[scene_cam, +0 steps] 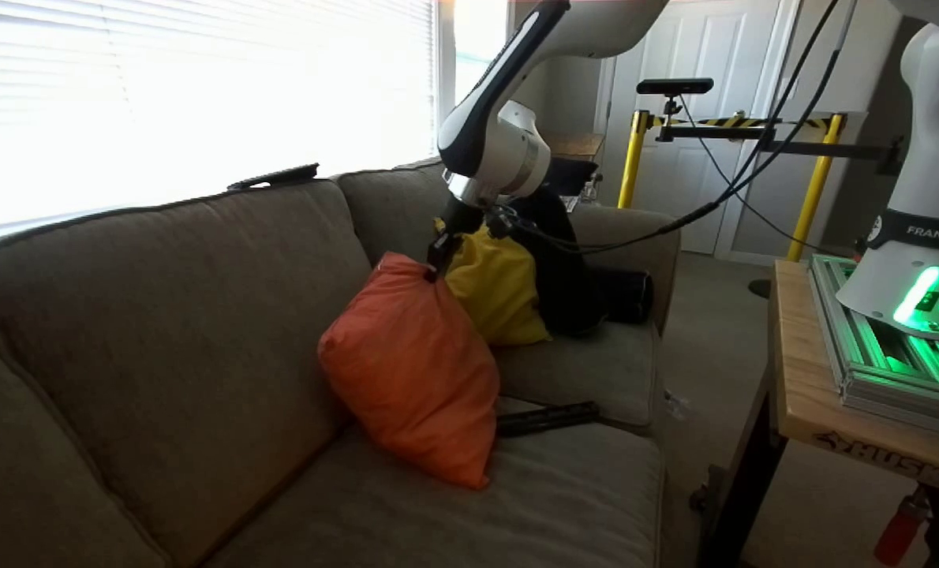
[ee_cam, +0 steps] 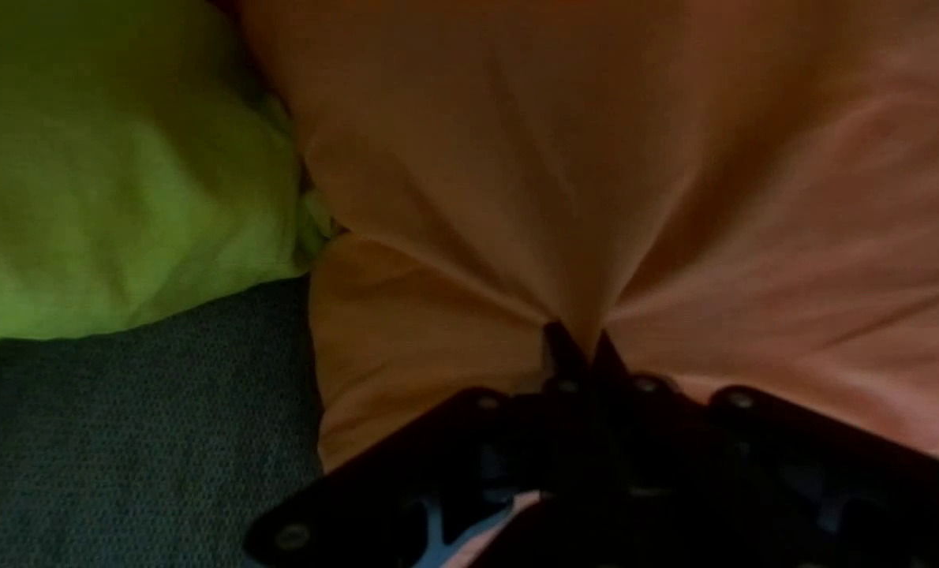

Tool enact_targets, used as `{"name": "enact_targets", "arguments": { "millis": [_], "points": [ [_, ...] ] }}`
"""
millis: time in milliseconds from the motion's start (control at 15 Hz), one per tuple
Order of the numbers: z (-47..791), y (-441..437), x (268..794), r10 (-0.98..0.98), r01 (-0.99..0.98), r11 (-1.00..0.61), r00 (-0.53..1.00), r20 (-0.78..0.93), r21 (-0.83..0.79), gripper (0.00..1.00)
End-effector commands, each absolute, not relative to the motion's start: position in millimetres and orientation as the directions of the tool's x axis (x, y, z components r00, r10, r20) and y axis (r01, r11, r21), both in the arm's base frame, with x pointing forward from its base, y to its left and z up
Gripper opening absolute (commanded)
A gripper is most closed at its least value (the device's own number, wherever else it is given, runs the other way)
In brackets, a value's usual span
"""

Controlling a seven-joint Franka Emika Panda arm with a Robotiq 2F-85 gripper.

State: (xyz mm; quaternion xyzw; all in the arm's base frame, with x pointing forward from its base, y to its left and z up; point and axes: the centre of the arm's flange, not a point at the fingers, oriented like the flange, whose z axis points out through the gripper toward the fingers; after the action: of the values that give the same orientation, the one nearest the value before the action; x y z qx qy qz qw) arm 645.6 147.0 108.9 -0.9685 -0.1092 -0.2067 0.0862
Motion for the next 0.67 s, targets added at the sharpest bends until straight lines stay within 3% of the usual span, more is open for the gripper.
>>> {"name": "enact_targets", "arguments": {
  "millis": [0, 600],
  "points": [
    [151.5, 135.7, 625.2, 0.158, 0.207, -0.971, 0.930, 0.332, -0.117, 0.01],
    [227.9, 120.0, 599.2, 0.142, 0.183, -0.979, 0.926, 0.349, -0.088, 0.01]
  ]
}}
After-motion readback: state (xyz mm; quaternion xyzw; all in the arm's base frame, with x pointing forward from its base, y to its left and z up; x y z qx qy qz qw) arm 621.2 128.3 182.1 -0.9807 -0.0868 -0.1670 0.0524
